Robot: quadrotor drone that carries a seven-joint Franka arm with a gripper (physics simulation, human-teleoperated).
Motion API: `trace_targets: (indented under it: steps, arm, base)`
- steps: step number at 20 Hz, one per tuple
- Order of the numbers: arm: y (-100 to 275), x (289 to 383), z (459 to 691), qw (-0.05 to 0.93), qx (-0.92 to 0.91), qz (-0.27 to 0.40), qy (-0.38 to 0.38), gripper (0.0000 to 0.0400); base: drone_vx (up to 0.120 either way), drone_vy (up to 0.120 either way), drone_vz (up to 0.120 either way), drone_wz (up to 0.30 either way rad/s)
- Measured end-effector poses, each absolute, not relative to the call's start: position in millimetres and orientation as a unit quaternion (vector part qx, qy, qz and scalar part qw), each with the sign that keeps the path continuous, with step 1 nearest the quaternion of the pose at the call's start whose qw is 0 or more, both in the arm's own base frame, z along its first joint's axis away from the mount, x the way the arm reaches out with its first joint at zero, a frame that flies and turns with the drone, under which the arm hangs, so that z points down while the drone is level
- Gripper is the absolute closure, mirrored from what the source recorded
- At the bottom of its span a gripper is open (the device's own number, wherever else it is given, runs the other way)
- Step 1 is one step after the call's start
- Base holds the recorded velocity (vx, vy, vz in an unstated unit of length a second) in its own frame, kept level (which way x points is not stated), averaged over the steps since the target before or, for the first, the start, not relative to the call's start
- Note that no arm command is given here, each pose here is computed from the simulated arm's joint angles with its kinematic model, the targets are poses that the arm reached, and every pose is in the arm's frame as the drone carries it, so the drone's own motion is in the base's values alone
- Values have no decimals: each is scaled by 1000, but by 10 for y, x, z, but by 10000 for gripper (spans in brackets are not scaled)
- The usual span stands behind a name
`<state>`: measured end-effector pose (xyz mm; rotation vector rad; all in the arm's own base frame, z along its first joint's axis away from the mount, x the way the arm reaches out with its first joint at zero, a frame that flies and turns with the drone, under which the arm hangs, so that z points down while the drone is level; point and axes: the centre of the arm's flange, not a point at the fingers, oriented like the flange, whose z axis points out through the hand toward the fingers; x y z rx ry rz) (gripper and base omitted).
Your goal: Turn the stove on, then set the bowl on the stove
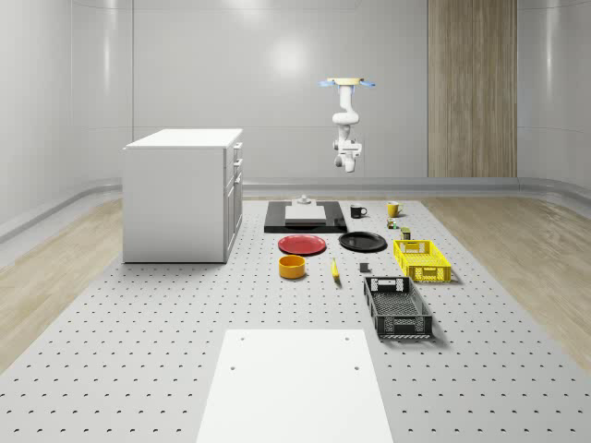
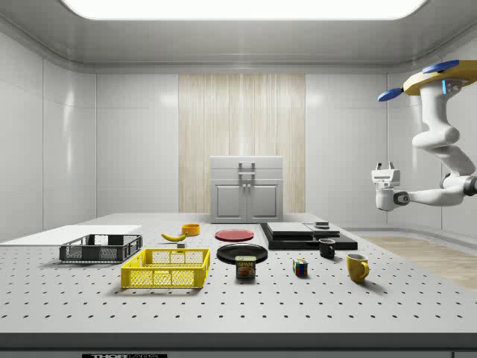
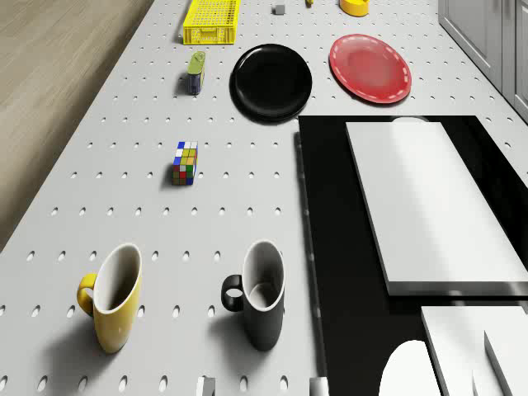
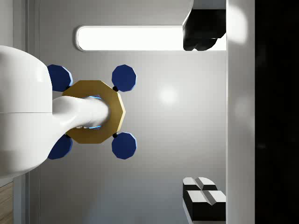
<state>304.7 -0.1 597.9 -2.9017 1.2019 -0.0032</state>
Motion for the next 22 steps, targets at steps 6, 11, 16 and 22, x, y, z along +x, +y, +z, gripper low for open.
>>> trace_targets:
  steps: [6, 11, 16, 22]
  arm:
    - [-1, 3011, 6410, 1, -924, -3, 383, 0]
    - [-1, 3029, 6687, 2, -924, -5, 383, 0]
    - [0, 3040, 6832, 3, -924, -7, 383, 0]
    - [0, 3042, 6893, 4, -924, -9, 383, 0]
  base:
    - [60, -60, 0, 0]
    - [120, -120, 0, 0]
    - [120, -120, 0, 0]
    - [120, -120, 0, 0]
